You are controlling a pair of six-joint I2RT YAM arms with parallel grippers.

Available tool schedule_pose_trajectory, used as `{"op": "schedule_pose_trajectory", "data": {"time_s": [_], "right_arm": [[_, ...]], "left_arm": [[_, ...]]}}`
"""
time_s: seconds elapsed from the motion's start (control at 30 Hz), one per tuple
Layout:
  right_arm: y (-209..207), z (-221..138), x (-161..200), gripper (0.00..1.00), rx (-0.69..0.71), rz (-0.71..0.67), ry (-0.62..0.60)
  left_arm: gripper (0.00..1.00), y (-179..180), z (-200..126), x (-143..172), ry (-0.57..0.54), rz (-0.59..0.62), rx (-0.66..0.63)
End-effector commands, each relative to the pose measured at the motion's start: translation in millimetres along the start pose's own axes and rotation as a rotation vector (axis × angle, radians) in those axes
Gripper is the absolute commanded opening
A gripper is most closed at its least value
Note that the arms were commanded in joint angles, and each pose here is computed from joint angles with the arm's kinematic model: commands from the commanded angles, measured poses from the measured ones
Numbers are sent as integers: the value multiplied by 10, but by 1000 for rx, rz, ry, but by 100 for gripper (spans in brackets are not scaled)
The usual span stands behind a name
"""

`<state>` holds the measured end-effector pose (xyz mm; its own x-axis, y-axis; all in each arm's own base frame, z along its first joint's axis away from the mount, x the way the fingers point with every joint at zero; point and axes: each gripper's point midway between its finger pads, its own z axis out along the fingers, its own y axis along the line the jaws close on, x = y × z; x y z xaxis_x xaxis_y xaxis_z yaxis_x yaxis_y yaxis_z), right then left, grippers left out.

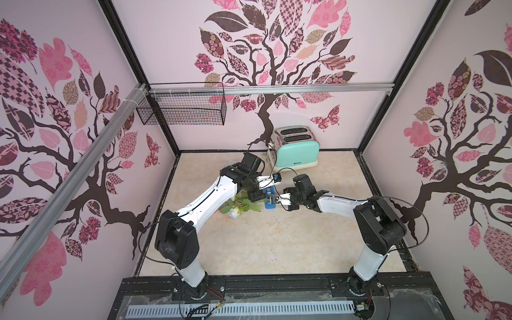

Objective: Wrap bouquets with tape
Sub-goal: Wrap the tape around the bouquet.

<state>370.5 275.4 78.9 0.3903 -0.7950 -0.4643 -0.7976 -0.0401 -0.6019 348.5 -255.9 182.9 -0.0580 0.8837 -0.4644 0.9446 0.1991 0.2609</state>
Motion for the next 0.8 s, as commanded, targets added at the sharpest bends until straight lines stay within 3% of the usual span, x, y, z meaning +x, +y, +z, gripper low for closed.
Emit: {"op": "schedule_pose_trajectory", "data": {"time_s": [0.0, 0.37, 0.77], "right_arm": [[-351, -158, -190, 0, 158, -89, -26], [-332, -214, -264, 0, 254, -153, -59], [-318, -307, -345, 0, 356, -218, -76]], "left_arm": [[68, -142, 25, 115, 75, -17, 125], [67, -186, 193, 97, 108, -79, 276], [66, -168, 407, 241, 177, -90, 285]]}}
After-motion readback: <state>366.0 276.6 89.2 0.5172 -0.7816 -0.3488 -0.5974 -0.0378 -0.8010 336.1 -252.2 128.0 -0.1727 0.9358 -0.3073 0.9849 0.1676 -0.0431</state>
